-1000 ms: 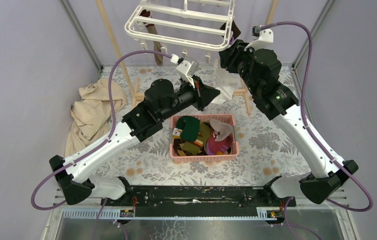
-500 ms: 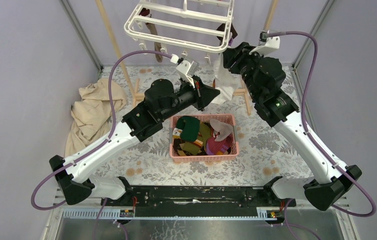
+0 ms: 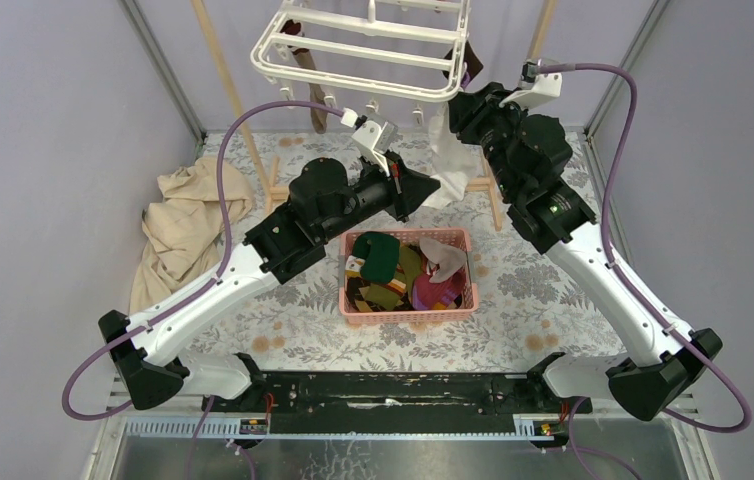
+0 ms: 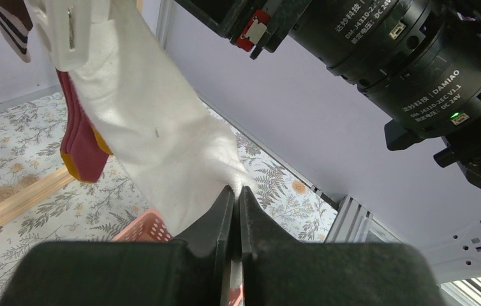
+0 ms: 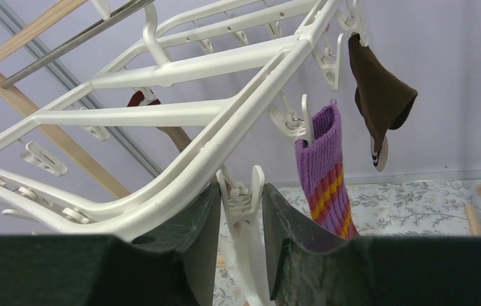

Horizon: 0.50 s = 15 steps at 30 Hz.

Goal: Remove the socks clipped to the hanger
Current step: Remove the sock from the hanger.

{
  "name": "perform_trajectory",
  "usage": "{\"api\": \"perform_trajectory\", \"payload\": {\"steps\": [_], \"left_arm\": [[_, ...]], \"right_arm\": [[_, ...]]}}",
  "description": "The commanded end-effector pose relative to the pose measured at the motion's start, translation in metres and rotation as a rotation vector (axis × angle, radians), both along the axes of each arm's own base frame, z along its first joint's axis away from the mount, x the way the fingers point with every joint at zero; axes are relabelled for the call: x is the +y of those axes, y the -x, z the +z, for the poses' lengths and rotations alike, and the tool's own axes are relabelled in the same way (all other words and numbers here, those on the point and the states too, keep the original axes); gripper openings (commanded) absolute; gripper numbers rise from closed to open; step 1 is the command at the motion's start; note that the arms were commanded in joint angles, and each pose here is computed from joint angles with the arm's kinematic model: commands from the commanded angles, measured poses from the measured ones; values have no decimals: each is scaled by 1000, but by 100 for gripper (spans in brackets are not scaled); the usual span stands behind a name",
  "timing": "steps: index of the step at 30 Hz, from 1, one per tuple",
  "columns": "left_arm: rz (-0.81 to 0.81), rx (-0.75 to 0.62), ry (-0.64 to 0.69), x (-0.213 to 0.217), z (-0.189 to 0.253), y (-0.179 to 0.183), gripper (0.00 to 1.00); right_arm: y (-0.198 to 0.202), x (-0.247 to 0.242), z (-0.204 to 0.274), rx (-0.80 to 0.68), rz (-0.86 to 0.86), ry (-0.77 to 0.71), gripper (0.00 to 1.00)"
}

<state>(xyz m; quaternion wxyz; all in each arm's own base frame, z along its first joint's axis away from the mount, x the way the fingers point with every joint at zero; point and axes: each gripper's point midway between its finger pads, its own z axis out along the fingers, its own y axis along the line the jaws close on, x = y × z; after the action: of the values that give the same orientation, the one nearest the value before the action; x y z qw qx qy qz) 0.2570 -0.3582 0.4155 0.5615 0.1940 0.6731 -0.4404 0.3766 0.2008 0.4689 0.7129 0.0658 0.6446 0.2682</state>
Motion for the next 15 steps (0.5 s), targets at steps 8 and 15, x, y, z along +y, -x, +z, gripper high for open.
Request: {"api": "perform_trajectory", "payload": {"steps": [8, 15], "left_arm": [[19, -59, 42, 9, 25, 4, 4], [23, -43, 25, 13, 14, 6, 4]], "right_arm": [[3, 4, 23, -58, 16, -42, 7], [3, 10, 18, -41, 44, -38, 18]]}}
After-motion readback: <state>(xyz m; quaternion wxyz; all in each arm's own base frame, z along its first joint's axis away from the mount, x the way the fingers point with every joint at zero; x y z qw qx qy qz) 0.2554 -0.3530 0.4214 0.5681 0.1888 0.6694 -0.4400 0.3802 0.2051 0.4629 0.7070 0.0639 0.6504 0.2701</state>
